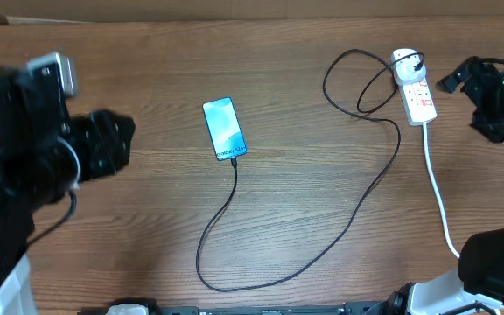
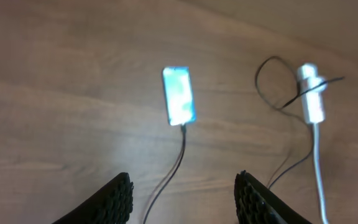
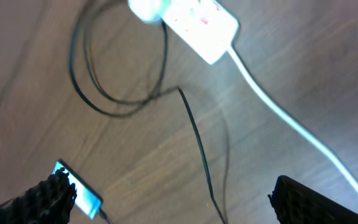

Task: Plug charger to phone and switch on socket
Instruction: 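Open both grippers and move the right gripper to the white power strip, then lower the right gripper onto the power strip's orange switch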

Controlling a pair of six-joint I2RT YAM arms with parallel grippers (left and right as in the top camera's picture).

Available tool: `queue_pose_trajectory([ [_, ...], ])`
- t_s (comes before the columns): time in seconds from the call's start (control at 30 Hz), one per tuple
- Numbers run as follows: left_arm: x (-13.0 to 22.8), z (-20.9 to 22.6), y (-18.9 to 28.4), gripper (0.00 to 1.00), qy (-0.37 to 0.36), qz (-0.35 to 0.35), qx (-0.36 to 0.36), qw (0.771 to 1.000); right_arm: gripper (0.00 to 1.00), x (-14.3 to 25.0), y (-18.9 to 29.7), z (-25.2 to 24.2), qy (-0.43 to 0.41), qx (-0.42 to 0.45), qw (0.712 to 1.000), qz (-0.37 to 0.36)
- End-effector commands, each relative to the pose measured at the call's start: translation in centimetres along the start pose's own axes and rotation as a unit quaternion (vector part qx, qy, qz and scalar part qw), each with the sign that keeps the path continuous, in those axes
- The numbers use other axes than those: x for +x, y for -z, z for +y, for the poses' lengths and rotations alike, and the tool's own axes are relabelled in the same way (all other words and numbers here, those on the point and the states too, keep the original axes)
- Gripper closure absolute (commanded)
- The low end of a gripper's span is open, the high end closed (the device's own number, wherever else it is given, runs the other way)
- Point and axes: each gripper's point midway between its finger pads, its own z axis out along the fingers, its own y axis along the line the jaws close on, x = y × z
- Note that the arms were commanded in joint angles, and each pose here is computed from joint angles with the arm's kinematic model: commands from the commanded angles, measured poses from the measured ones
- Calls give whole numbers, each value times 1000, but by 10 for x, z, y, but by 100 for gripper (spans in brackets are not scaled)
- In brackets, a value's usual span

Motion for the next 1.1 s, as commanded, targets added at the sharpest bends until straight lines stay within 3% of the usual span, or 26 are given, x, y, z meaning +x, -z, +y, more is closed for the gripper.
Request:
queue_pose_trajectory([
  [0.0, 27, 23, -23, 50, 16, 52, -45, 997, 0, -20, 10, 7, 9, -11, 999, -47],
  [0.23, 60, 43, -71, 42, 58, 144, -81, 985, 0, -57, 6, -3, 16, 28, 992, -122],
  [0.27, 62, 45, -79, 25, 59, 154, -85, 983, 0, -64, 3, -7, 15, 41, 990, -132],
  [0.3, 65, 47, -87, 1, 61, 166, -89, 980, 0, -71, -2, -13, 14, 58, 988, -141],
  [0.5, 74, 56, -117, 0, 69, 221, -110, 967, 0, -100, -37, -40, 6, 131, 978, -160],
  [0.73, 80, 65, -153, 0, 72, 283, -131, 947, 0, -128, -102, -48, 21, 135, 979, -154],
  [0.97, 94, 73, -171, 1, 63, 345, -145, 925, 0, -144, -136, -50, 59, 135, 976, -160],
  [1.07, 94, 66, -177, 0, 52, 349, -120, 928, 0, -144, -156, -55, 77, 141, 976, -148],
])
